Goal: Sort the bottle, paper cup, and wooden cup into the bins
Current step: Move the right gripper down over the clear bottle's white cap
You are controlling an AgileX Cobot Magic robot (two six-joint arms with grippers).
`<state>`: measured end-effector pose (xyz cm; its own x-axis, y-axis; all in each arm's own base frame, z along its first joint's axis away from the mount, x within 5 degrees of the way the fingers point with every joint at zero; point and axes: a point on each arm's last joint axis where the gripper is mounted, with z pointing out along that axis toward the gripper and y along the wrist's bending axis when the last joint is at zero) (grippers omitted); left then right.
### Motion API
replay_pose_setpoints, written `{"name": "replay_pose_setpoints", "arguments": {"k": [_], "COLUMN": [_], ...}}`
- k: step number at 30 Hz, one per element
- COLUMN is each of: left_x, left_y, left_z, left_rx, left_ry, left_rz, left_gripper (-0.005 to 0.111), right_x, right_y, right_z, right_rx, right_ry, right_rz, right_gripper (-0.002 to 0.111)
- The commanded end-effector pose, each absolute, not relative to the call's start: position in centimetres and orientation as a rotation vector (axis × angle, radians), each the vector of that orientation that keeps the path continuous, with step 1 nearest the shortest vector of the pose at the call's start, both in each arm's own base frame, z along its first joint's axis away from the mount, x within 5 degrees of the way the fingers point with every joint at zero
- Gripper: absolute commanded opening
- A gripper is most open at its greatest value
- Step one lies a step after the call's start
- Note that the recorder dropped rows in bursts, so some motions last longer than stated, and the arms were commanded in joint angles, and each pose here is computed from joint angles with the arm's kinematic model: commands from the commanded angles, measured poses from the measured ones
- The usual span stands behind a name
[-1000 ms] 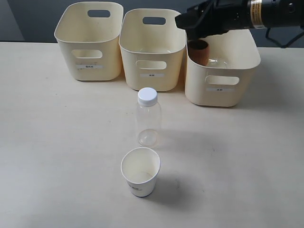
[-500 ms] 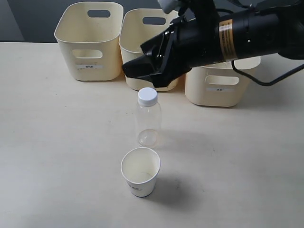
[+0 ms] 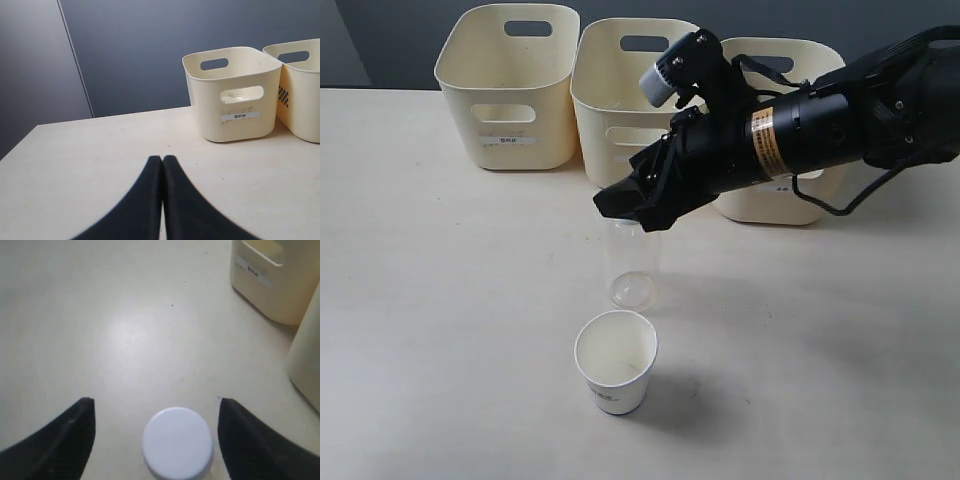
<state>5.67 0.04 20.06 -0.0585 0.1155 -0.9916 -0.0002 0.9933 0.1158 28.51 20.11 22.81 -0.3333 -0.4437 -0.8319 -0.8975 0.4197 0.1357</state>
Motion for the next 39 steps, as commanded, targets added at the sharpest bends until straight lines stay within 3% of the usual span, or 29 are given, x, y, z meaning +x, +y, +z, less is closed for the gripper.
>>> {"name": "replay_pose_setpoints", "arguments": {"k": [1, 9, 15, 39], "left_x": [5.6, 5.6, 5.6, 5.6], "left_y": [0.0, 0.0, 0.0, 0.0], "left_z": [20.1, 20.1, 20.1, 20.1], "left_rx": [0.087, 0.087, 0.087, 0.087], "left_ry": [1.617, 1.617, 1.617, 1.617], "left_rz": [0.094, 0.094, 0.094, 0.094], "left_gripper": [0.0, 0.0, 0.0, 0.0], "right_x": [28.6, 28.5, 28.6, 28.4], "right_y": [20.0, 20.1, 20.2, 20.0], "right_z": [22.6, 22.3, 21.7, 23.8], "right_rx": [-1.136, -1.151, -1.167, -1.149], "right_ry": [1.945, 1.949, 1.953, 1.895], "right_rz": [0.763, 0.796, 0.794, 0.759], "right_gripper": [0.066, 0.066, 0.075, 0.075]}}
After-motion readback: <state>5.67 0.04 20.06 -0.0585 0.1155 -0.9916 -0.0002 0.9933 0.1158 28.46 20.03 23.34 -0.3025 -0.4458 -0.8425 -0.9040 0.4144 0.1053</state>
